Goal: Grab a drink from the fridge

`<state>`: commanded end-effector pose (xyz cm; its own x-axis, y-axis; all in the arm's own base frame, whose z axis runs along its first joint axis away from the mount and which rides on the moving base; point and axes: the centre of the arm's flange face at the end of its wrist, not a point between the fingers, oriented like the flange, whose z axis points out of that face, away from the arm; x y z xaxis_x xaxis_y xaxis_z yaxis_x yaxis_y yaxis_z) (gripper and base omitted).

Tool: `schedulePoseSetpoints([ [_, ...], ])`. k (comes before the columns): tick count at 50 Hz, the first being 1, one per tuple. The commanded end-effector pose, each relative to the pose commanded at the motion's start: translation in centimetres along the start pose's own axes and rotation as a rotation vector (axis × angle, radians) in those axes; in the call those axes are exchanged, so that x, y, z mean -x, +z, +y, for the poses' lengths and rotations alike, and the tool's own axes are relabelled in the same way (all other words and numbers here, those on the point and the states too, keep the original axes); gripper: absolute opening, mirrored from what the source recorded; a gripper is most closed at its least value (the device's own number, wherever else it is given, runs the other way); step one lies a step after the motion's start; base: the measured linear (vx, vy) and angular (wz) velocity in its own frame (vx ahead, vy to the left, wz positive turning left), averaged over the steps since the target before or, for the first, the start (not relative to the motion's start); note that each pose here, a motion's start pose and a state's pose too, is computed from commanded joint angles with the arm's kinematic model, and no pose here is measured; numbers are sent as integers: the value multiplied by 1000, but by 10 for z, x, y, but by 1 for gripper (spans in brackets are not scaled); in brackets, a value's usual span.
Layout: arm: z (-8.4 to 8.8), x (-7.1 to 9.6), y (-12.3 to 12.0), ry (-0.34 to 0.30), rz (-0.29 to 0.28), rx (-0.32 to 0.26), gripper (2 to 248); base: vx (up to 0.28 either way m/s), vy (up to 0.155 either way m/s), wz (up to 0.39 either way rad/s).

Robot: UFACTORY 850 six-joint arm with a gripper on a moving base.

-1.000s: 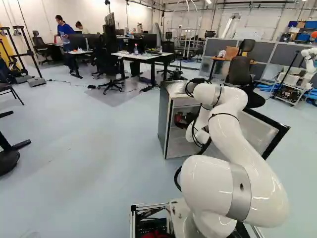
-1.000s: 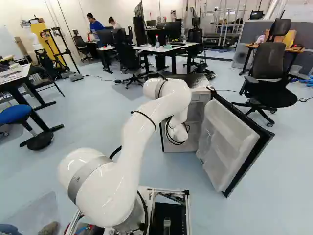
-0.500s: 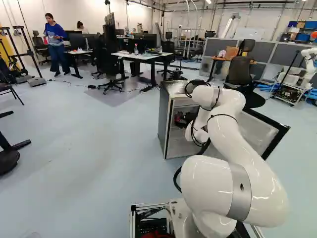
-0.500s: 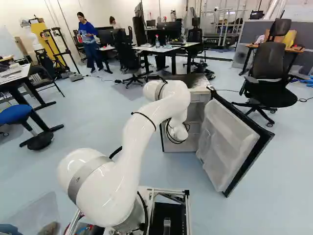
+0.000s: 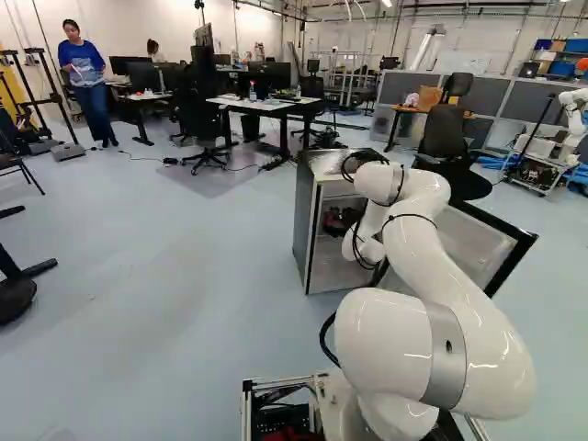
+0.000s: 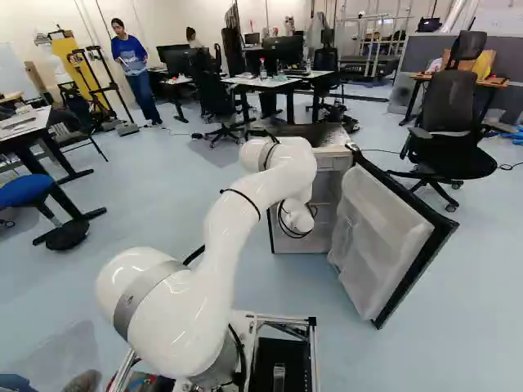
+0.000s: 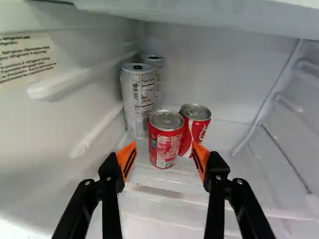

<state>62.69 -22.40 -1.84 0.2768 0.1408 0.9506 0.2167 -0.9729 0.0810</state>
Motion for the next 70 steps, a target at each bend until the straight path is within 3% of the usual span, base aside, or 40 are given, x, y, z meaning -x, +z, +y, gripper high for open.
schedulePoseSetpoints([
  [38,-5,0,36,-43,36,-19,167,0,0,0],
  [57,-7,-1,37,-44,36,-22,167,0,0,0],
  [58,-7,-1,37,-44,36,-22,152,0,0,0],
  [63,-7,-1,37,-44,36,-22,152,0,0,0],
  [64,-7,-1,37,-44,36,-22,113,0,0,0],
  [68,-7,-1,37,-44,36,-22,113,0,0,0],
  [69,-7,-1,37,-44,36,-22,97,0,0,0],
  [70,-7,-1,37,-44,36,-22,97,0,0,0],
])
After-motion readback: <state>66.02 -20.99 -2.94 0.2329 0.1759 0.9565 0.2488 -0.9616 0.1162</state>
